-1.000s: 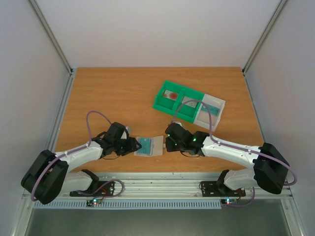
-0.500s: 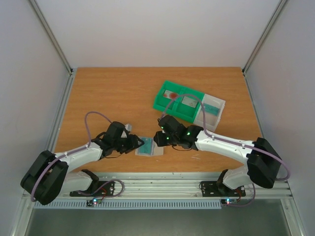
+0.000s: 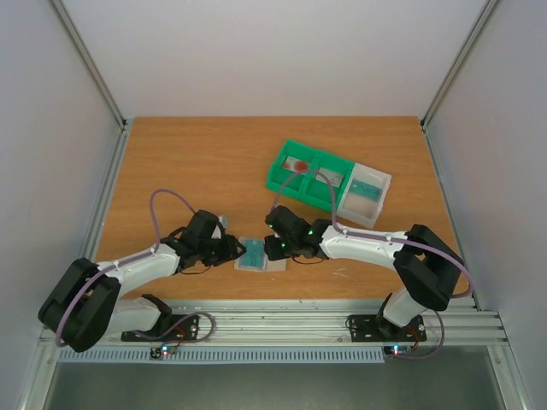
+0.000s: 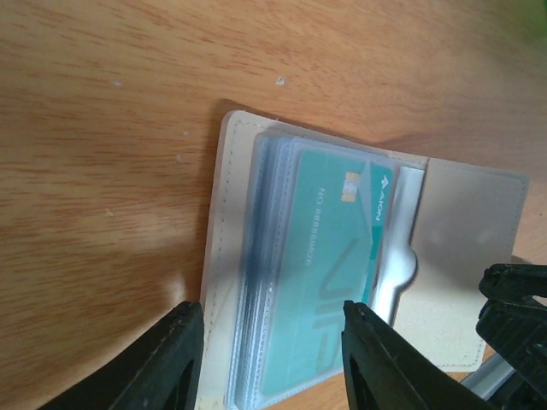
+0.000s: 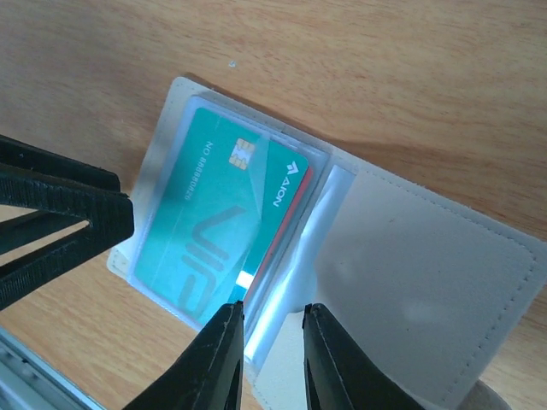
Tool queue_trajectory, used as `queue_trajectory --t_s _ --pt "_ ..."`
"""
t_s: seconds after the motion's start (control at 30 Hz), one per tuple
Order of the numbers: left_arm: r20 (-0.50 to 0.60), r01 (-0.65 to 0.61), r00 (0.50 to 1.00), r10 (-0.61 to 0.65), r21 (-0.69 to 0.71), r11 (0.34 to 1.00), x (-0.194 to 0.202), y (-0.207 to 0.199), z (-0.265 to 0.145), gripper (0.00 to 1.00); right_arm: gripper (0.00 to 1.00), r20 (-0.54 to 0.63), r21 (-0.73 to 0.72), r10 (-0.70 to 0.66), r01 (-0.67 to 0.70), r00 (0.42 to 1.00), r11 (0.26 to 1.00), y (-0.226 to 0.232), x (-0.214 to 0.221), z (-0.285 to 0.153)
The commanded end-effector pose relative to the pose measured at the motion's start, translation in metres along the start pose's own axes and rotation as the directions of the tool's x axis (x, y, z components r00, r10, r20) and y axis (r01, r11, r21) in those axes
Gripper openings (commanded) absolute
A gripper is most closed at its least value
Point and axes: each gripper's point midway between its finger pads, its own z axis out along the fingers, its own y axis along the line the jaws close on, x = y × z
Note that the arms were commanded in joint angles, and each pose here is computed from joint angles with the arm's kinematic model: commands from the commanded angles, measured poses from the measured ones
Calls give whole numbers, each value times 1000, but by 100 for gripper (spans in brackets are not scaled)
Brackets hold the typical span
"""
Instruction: Take the credit cards out of the card holder
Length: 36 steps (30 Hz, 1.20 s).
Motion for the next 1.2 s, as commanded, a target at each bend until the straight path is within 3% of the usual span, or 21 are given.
queue_trajectory --t_s 0.0,0.57,0.97,1.17 --pt "-24 -56 998 57 19 998 -2 -8 6 42 22 4 29 -17 16 1000 999 -13 5 7" --pt "-112 31 994 -14 154 987 34 -22 18 20 20 -32 116 46 -42 998 992 -65 57 8" --pt "-10 -16 1000 18 147 989 10 -43 -5 37 24 26 -68 35 -33 999 997 -16 25 -13" --pt "-59 -43 997 50 107 993 11 -41 5 32 24 20 -88 64 -62 998 994 -10 10 -2"
